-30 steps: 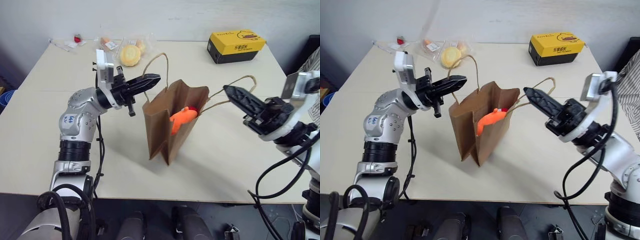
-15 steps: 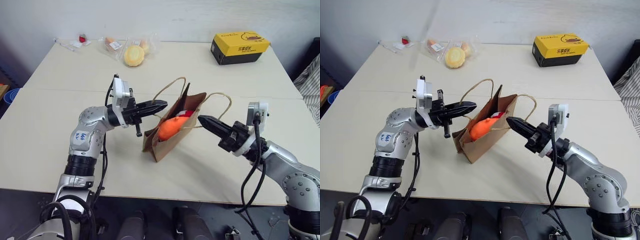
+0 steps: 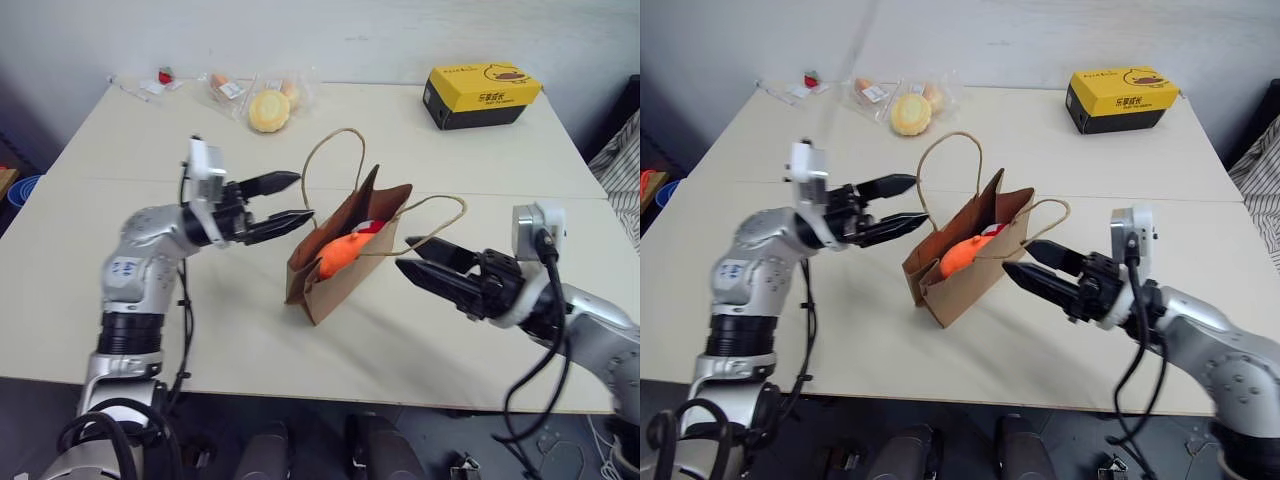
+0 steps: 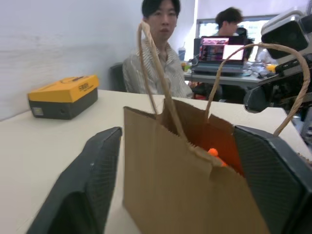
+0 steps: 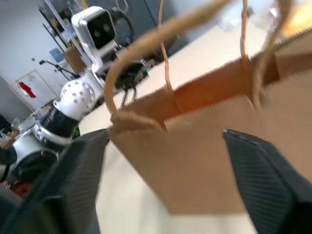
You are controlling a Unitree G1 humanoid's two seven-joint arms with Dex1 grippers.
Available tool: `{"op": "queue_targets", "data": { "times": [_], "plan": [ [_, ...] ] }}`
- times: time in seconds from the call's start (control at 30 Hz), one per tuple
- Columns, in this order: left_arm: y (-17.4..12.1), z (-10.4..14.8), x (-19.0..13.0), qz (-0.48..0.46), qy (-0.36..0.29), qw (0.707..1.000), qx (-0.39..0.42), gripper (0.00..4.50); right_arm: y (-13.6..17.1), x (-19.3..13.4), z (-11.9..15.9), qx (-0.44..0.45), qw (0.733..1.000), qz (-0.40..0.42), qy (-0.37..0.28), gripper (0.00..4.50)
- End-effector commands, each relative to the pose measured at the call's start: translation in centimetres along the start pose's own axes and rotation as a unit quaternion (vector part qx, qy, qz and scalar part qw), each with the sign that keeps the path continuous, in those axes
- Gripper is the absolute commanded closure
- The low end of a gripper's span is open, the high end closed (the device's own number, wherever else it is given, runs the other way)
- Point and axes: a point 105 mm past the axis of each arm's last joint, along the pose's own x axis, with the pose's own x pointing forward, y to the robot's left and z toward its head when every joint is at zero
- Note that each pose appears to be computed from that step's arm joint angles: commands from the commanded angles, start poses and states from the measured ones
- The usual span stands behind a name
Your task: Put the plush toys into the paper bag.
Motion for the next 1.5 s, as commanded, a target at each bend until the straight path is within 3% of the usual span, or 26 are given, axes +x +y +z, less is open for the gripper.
{"op": "queue_targets", "data": {
  "times": [0.03, 0.17, 0.27, 0.63, 1.03, 1.37, 1.5],
  "plan": [
    [-0.9, 0.6, -1.2, -0.015, 0.009, 1.0, 0.011, 0.03, 1.6, -0.8, 0.7, -0.017, 1.0, 0.023, 0.007, 0.0],
    [-1.3, -0.1, -3.3, 0.014, 0.028, 1.0, -0.004, 0.03, 0.9, -2.3, -1.8, 0.004, 0.999, 0.0, 0.049, 0.0],
    [-3.4, -1.6, -3.7, 0.008, 0.06, 0.998, -0.018, 0.0, -1.1, -1.8, -4.6, -0.077, 0.993, -0.033, 0.086, 0.6],
    [-7.3, -2.9, -1.8, 0.028, 0.05, 0.998, -0.038, 0.0, -2.3, 4.5, -7.8, -0.18, 0.981, -0.011, 0.078, 4.46],
    [-7.9, -4.2, 1.0, 0.046, 0.036, 0.998, -0.019, 0.0, -2.0, 10.1, -7.8, -0.208, 0.974, 0.043, 0.074, 4.46],
    [-6.4, -5.2, 1.7, 0.076, 0.032, 0.996, -0.013, 0.0, -1.9, 11.6, -8.1, -0.217, 0.973, 0.055, 0.065, 4.46],
    [-5.7, -5.5, 1.8, 0.079, 0.028, 0.996, -0.012, 0.85, -1.6, 11.2, -8.2, -0.214, 0.973, 0.058, 0.063, 4.5]
  ]
}}
